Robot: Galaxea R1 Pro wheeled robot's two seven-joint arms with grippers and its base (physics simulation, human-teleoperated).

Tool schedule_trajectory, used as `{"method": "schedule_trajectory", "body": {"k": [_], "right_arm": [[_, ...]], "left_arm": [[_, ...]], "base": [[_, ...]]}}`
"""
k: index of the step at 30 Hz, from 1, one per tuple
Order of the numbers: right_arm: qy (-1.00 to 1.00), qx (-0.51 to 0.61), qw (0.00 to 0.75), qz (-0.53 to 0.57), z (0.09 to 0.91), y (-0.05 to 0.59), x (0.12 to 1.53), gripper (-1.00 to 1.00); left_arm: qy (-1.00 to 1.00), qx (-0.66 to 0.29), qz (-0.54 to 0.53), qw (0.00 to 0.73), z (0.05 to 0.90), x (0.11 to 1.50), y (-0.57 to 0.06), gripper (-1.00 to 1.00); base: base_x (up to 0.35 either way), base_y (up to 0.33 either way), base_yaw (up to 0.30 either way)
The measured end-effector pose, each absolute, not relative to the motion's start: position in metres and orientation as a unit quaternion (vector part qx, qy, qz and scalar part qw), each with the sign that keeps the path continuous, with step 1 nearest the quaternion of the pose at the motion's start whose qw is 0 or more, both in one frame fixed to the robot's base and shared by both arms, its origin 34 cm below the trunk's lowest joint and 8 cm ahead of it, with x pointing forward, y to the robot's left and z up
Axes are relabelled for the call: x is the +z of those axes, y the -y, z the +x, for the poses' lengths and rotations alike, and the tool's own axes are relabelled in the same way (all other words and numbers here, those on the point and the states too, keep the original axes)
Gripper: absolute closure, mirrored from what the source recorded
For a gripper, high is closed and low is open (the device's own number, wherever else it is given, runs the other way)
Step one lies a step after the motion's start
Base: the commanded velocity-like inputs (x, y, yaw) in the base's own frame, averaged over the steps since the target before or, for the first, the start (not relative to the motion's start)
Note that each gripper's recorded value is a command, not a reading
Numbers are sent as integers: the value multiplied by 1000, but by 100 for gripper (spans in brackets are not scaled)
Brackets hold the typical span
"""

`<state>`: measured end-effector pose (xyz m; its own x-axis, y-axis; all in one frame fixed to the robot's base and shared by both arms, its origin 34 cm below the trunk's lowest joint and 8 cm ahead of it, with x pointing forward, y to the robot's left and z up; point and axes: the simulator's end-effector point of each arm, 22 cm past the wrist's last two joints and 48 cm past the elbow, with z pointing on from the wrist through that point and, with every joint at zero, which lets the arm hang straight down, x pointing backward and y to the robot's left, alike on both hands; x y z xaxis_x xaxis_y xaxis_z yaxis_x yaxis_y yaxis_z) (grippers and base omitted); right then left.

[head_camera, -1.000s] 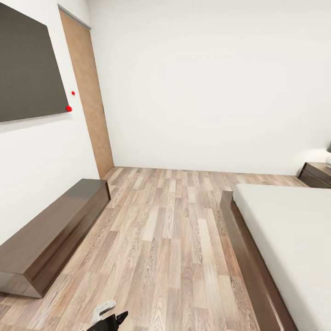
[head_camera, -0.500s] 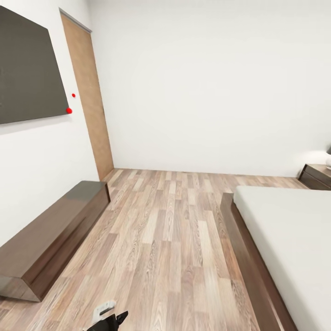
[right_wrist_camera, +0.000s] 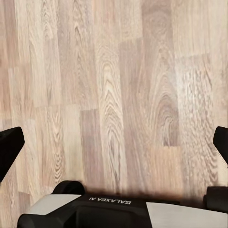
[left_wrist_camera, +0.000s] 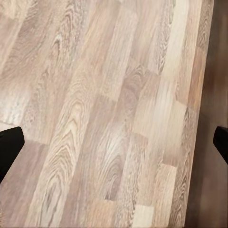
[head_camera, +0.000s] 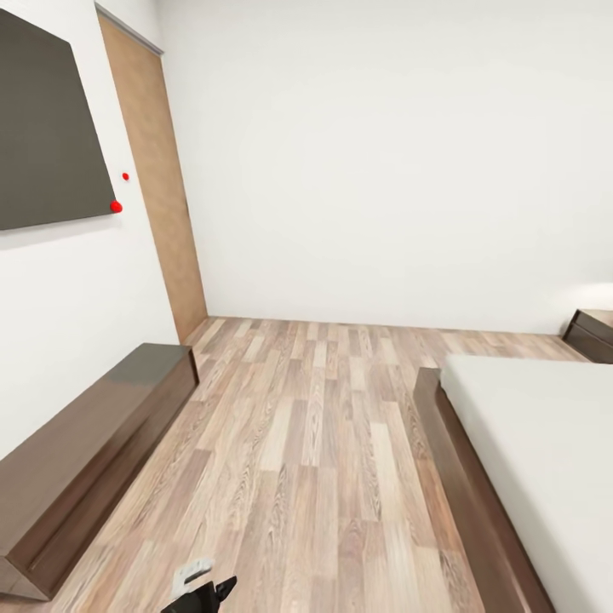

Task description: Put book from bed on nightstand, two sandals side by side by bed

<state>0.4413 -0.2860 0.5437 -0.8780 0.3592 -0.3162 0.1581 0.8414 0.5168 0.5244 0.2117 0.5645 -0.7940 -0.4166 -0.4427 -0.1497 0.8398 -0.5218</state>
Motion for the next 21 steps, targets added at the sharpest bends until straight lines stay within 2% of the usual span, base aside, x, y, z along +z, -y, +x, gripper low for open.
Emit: {"method": "schedule_trajectory", "body": {"k": [11, 21], "right_arm": [[-950, 191, 196, 149, 436, 307, 531, -100], [-952, 178, 198, 152, 437, 315, 530, -100]], "left_arm": [[-951, -110, -43, 286, 517, 545, -225, -100], [-944, -96, -60, 311, 527, 550, -229, -100]], "base": [[331, 0, 0], [331, 0, 0]]}}
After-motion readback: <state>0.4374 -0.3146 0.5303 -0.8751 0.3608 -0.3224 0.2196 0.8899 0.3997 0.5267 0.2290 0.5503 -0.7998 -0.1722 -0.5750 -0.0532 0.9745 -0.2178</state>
